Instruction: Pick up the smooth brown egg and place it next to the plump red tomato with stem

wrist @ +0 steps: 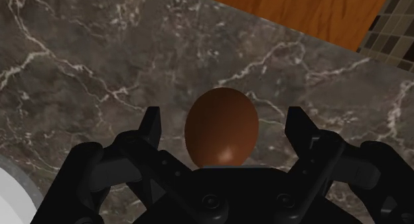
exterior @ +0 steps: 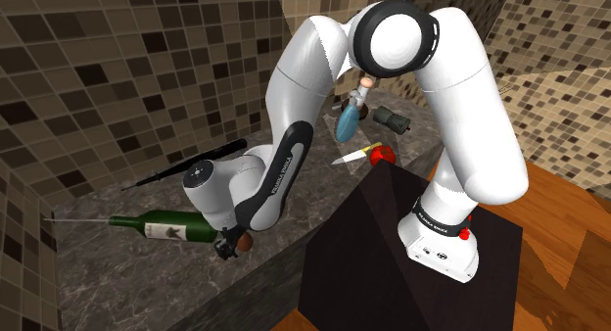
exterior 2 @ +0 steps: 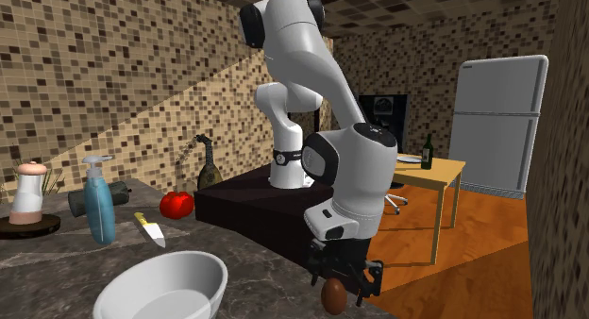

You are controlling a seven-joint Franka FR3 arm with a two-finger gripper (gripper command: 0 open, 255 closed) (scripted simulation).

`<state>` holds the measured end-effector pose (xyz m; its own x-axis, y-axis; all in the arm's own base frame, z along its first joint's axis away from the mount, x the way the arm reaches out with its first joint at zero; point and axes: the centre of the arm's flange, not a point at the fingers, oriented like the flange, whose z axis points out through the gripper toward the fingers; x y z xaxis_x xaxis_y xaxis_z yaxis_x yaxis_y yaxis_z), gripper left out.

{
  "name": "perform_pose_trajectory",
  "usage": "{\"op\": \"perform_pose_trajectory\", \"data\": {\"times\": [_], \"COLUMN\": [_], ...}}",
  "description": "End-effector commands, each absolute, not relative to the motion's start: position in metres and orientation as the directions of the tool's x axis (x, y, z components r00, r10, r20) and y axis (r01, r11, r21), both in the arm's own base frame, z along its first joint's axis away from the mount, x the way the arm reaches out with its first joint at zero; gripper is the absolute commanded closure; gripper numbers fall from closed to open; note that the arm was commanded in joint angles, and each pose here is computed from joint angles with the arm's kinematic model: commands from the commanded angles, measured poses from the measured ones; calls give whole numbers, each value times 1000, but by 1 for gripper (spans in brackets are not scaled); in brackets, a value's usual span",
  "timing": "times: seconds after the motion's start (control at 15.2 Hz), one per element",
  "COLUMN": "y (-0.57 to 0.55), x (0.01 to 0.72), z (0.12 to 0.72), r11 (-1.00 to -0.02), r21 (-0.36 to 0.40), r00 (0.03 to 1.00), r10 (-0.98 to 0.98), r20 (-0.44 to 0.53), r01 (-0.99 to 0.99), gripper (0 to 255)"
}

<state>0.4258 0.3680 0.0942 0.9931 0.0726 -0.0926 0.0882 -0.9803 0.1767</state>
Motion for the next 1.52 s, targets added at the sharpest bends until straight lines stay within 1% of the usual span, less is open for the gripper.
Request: {"op": "perform_pose_trajectory", "data": {"times": [0.0,0.07,0.13,0.73,1.45], "y": [368,368,368,368,368], "x": [426,426,426,426,426], "z": [94,94,94,94,152], "r11": [-980,-980,-980,-980,-980], "r21": [177,177,177,177,177], "r00": [993,993,993,993,993], "r10": [73,73,73,73,73], "r20": [-93,-93,-93,-93,-93], "r01": [88,88,88,88,88], "gripper": [0,0,255,255,255]}}
